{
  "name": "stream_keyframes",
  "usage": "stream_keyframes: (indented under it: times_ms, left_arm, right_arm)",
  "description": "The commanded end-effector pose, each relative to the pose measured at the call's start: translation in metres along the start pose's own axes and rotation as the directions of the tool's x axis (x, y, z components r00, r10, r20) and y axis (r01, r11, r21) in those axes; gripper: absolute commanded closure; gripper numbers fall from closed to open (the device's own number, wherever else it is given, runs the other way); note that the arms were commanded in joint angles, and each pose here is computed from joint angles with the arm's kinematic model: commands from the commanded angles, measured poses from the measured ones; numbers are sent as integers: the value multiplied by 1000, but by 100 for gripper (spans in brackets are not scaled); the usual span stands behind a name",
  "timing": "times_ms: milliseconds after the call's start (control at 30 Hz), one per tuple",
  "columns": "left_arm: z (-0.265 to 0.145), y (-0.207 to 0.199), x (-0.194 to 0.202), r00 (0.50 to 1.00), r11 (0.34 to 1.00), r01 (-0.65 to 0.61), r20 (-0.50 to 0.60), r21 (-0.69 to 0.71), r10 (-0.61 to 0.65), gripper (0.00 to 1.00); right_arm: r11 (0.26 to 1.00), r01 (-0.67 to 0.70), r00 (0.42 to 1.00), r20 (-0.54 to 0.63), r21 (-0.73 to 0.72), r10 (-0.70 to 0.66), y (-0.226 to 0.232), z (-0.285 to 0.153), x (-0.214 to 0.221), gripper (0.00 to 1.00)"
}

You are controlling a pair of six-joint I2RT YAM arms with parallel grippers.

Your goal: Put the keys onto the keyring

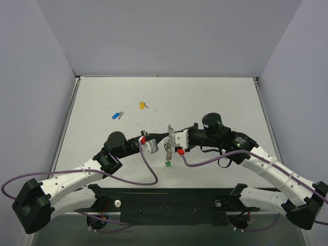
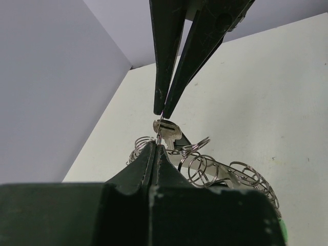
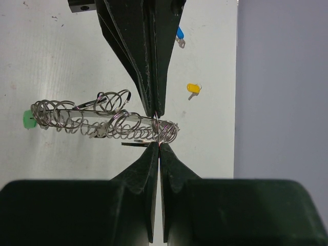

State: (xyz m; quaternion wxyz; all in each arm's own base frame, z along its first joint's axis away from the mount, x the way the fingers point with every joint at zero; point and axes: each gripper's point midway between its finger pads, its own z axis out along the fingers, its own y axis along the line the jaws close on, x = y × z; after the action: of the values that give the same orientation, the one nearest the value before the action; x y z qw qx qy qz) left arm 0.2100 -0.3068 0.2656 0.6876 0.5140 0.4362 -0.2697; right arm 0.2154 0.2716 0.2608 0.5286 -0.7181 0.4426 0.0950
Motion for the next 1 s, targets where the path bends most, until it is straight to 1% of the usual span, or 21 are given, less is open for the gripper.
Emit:
stream_keyframes:
  times_ms: [0, 367, 967]
  left_arm:
    - [2, 12, -22, 997, 998, -43, 63, -41, 46, 100]
    - [2, 14, -22, 997, 997, -48, 61, -52, 51, 100]
    - [1, 13, -23, 996, 997, -53, 64, -53, 56, 100]
  right_arm:
    - [1000, 6, 999, 34, 9, -7, -1, 0, -9, 100]
    - [1000, -7, 999, 35, -1, 7, 1, 0, -10, 100]
    - [998, -41, 999, 30, 43, 40, -8, -3, -11, 100]
